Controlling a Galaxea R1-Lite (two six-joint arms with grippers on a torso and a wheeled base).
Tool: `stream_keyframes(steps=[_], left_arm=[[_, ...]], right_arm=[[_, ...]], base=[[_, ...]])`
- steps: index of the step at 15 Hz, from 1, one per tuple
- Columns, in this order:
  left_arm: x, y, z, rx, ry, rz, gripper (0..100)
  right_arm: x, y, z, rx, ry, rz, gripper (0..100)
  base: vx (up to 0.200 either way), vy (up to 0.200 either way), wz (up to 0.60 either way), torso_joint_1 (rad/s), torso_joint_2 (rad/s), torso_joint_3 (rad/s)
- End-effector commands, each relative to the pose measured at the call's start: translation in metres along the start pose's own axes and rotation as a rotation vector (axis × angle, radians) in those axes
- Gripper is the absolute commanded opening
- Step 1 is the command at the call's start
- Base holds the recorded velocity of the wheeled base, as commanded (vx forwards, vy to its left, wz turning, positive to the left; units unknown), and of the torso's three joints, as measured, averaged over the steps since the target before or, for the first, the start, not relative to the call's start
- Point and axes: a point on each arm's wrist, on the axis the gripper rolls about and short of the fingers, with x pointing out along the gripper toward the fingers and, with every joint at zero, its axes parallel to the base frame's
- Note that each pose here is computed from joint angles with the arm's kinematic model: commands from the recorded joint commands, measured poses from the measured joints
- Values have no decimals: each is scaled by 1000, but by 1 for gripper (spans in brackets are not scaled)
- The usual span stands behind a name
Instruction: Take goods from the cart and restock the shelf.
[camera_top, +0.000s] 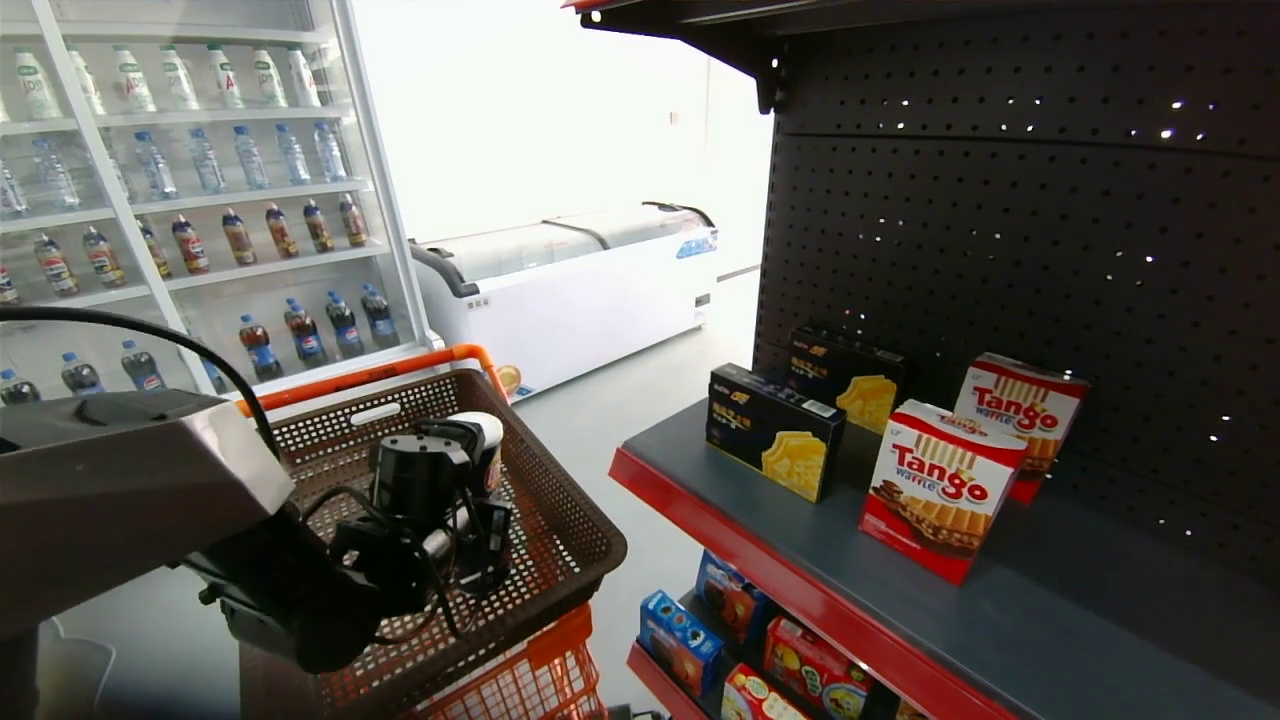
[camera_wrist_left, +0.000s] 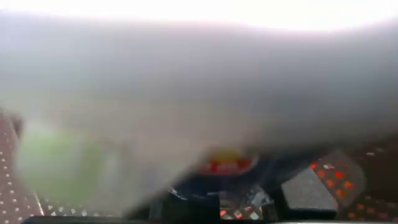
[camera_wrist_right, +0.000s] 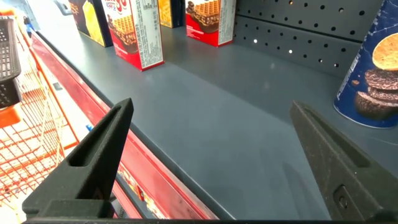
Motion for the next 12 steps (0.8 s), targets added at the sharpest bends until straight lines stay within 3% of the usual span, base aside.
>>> stream_keyframes(steps=[1, 3, 4, 5, 8, 9, 12], left_arm=[[-50, 21, 52, -34, -107, -95, 0], [-73, 28, 61, -10, -14, -98, 0], [-93, 32, 71, -31, 28, -131, 0], [-106, 35, 79, -52, 26, -189, 0], [-139, 51, 91, -65, -32, -310, 0], [-153, 56, 93, -66, -59, -402, 0], [-178, 63, 93, -64, -129, -429, 0]], right_arm=[[0, 0, 0, 0, 0, 0, 100], [0, 0, 0, 0, 0, 0, 100], [0, 0, 0, 0, 0, 0, 100], [0, 0, 0, 0, 0, 0, 100], [0, 0, 0, 0, 0, 0, 100], [0, 0, 0, 0, 0, 0, 100], [0, 0, 0, 0, 0, 0, 100]], base=[[0, 0, 0, 0, 0, 0], [0, 0, 0, 0, 0, 0], [0, 0, 0, 0, 0, 0], [0, 0, 0, 0, 0, 0], [0, 0, 0, 0, 0, 0], [0, 0, 0, 0, 0, 0], [0, 0, 0, 0, 0, 0]])
